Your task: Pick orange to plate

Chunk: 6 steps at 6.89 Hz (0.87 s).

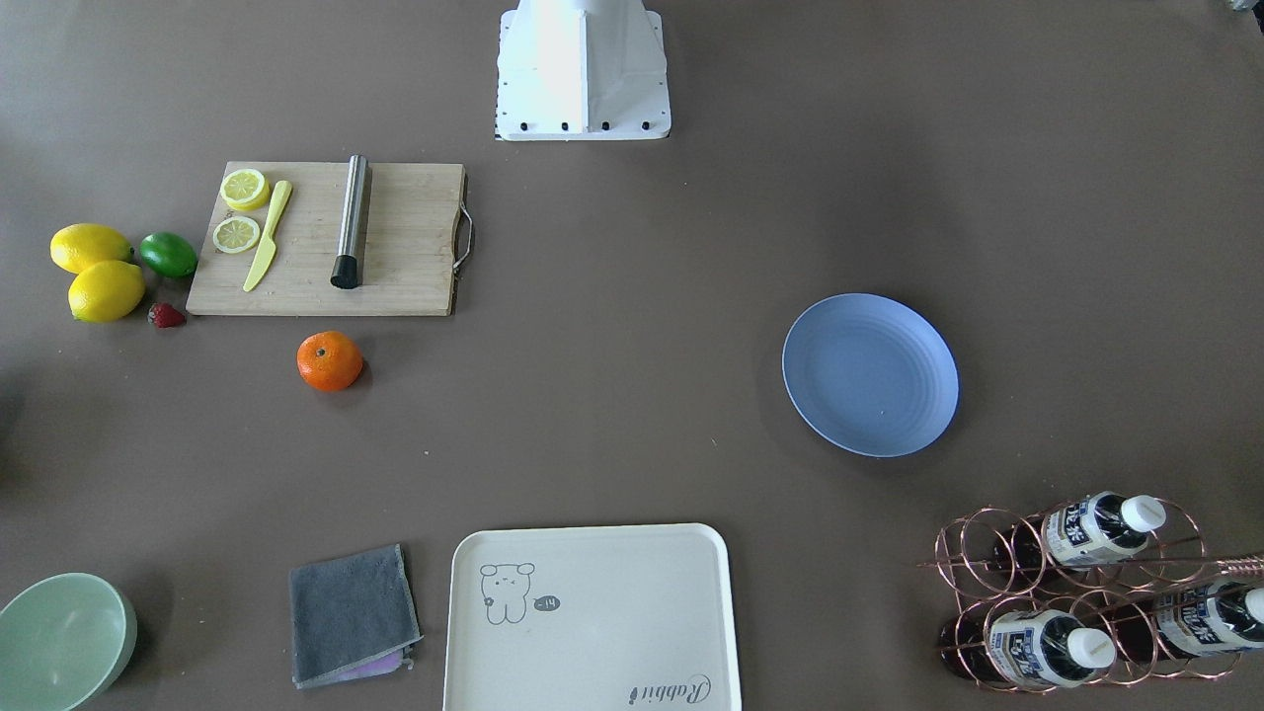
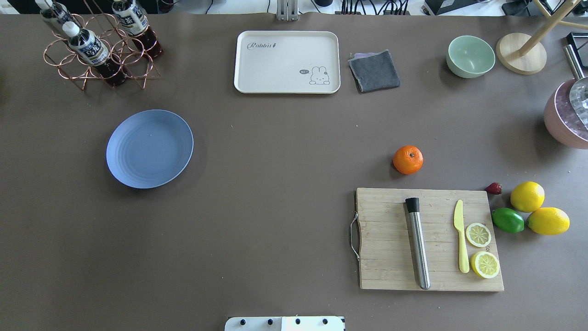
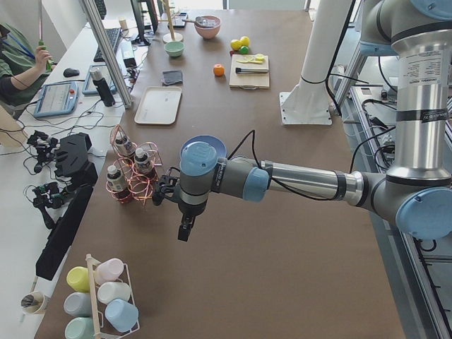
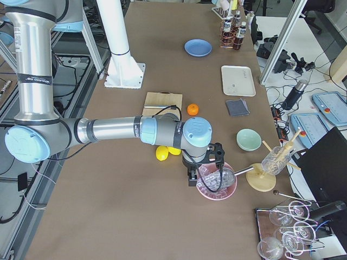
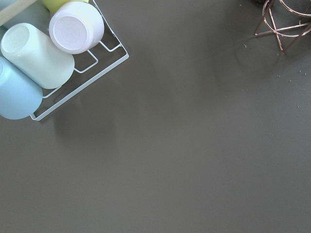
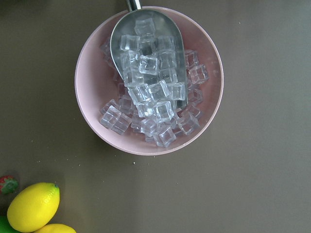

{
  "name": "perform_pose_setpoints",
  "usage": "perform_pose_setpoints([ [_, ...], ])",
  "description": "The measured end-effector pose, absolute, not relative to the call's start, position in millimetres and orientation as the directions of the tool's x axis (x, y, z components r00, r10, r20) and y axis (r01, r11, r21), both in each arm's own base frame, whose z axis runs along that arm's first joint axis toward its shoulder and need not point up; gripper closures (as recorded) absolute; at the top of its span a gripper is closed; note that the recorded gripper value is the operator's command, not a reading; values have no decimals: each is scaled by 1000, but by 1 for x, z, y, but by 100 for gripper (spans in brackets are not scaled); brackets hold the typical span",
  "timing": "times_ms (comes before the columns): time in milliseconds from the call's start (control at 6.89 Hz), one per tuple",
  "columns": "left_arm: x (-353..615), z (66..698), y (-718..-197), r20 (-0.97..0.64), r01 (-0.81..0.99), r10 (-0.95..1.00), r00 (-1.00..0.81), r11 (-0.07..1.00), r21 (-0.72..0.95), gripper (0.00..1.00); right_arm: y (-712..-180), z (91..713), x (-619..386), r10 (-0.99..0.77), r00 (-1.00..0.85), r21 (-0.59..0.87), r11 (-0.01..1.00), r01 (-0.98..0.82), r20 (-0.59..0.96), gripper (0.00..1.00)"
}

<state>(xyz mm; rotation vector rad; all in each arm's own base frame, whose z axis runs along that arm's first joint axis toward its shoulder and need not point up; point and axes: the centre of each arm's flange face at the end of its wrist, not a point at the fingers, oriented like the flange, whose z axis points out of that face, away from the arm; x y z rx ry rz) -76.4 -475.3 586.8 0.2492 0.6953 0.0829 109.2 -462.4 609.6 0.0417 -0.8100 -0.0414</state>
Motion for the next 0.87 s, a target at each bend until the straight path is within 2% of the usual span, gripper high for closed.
perform_pose_setpoints([
  [871,-69,602,-474,-625,-9,155,765,973,229,2,-462,610,109,-51,687,52,998,19,725,0],
])
